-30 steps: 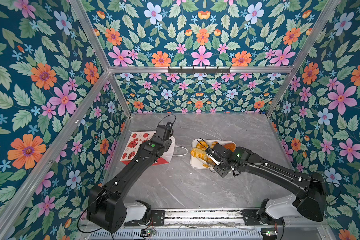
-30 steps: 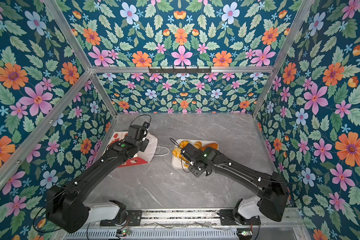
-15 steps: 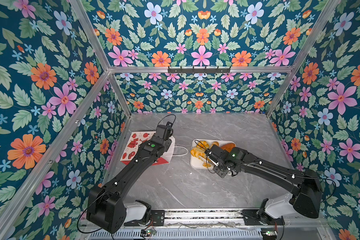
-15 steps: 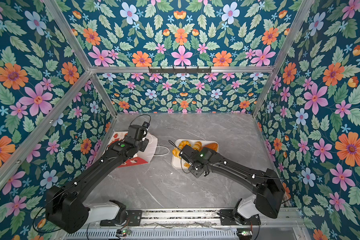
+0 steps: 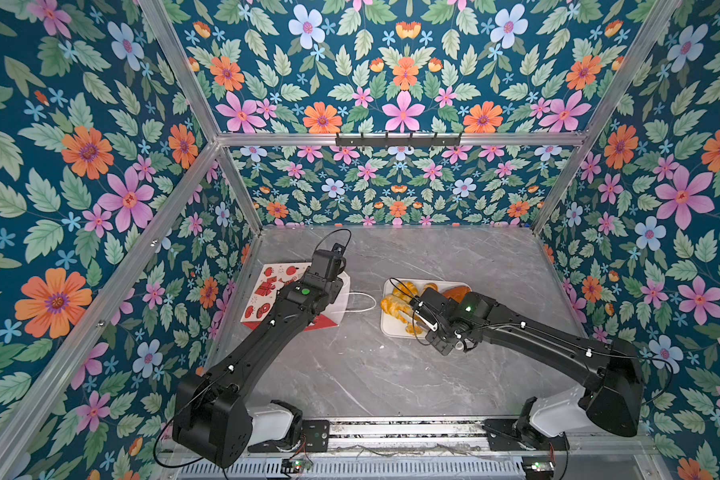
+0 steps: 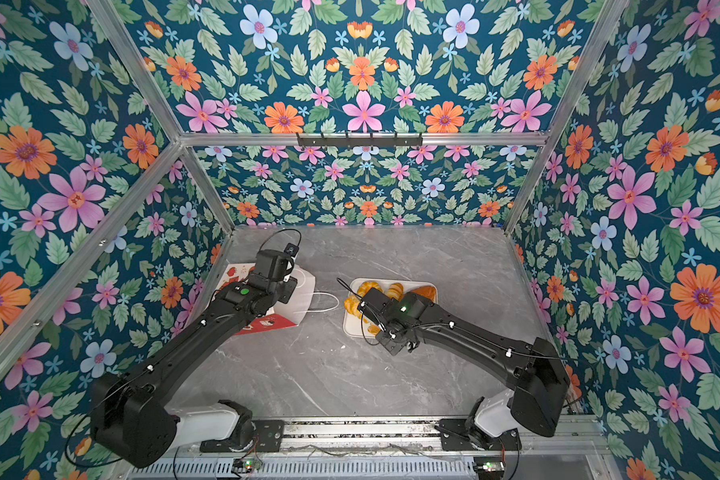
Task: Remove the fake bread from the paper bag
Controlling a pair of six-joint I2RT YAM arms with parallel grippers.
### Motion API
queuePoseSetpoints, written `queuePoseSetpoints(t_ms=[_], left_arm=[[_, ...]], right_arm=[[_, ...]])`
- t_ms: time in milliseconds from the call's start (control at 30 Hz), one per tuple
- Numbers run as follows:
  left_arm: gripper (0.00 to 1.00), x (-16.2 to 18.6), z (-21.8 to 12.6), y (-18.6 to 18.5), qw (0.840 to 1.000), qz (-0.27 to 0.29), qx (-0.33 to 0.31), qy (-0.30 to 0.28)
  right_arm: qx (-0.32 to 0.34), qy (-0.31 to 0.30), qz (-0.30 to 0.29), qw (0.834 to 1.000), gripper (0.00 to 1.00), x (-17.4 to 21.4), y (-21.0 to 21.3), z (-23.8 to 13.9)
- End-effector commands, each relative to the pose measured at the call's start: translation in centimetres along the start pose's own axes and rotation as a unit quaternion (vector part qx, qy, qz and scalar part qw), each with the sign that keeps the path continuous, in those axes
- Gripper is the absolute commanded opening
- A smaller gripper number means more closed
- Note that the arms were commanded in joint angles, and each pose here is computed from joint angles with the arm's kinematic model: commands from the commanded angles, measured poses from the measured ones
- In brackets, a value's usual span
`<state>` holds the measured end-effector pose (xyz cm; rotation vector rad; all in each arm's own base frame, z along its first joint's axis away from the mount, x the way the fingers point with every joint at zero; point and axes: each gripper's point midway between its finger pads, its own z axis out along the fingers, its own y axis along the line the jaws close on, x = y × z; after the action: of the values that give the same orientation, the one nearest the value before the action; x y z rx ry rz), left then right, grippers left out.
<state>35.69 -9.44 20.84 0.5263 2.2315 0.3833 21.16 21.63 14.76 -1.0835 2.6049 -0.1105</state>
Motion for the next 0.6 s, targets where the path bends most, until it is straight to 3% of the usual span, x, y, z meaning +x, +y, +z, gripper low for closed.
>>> queuePoseSetpoints(t_ms=[0,233,567], left_arm=[[0.00,-0.2,-0.2,0.2,1.000,-0.004,-0.003,-0.004],[0.00,-0.2,-0.2,0.2,1.000,-0.004,-0.001,-0.005],[0.00,-0.2,-0.3,0.1,1.000,-0.005,0.003,-0.007]], right_arm=[[-0.032,0.006,0.017,0.999,0.22,0.2,0.9,-0.7],[-0.052,0.045,0.058,0.996,0.22,1.1,1.8,-0.4],[-0.093,0.060,0.175,0.978,0.21,2.2,2.2,0.1]])
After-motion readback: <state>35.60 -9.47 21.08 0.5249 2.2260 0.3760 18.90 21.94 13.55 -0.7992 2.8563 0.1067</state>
